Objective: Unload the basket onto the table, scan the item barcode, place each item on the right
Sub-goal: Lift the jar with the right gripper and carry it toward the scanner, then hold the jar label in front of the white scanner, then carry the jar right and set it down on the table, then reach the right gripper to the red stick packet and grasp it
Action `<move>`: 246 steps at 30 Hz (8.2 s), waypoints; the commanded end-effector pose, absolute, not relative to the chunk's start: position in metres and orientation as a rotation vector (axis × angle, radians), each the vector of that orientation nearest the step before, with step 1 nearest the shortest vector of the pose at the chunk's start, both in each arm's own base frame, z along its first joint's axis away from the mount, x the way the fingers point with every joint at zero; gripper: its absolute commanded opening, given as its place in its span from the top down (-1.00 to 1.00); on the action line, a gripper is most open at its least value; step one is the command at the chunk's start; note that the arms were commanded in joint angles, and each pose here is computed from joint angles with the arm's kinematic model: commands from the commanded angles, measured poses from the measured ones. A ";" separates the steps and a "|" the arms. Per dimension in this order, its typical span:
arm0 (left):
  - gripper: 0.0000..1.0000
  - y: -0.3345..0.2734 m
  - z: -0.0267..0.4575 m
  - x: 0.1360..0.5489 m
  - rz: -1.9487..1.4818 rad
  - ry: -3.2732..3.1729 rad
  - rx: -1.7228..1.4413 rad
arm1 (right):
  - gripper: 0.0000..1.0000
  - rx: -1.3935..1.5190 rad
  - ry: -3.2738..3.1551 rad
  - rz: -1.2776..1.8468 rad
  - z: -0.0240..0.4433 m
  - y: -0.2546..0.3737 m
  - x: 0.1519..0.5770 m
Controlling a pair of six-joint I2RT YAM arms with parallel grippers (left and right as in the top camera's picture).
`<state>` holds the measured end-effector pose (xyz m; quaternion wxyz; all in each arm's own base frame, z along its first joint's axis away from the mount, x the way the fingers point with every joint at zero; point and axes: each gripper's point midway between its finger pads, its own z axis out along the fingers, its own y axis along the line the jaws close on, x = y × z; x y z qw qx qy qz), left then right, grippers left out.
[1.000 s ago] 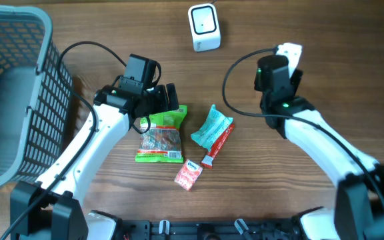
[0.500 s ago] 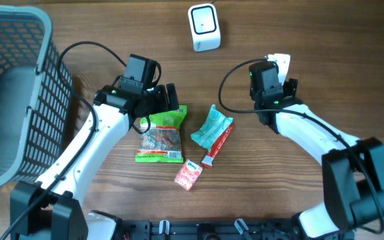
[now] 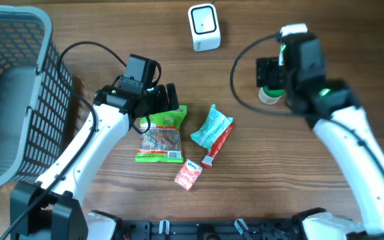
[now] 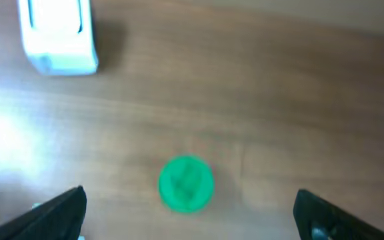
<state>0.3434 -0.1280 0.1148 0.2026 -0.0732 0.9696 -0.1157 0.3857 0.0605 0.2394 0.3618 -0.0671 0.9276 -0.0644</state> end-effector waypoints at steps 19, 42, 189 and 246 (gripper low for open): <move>-1.00 -0.129 0.118 0.345 -0.332 2.699 -0.198 | -0.46 -0.427 2.971 0.202 0.064 0.056 0.398; -1.00 -0.129 0.118 0.345 -0.331 2.699 -0.198 | -0.98 -0.162 3.039 0.176 0.062 0.053 0.391; -1.00 -0.129 0.118 0.345 -0.331 2.699 -0.198 | -0.99 0.302 2.911 0.395 0.164 0.007 0.376; -1.00 -0.129 0.118 0.345 -0.331 2.699 -0.198 | 0.67 0.287 3.135 0.292 0.003 0.210 0.224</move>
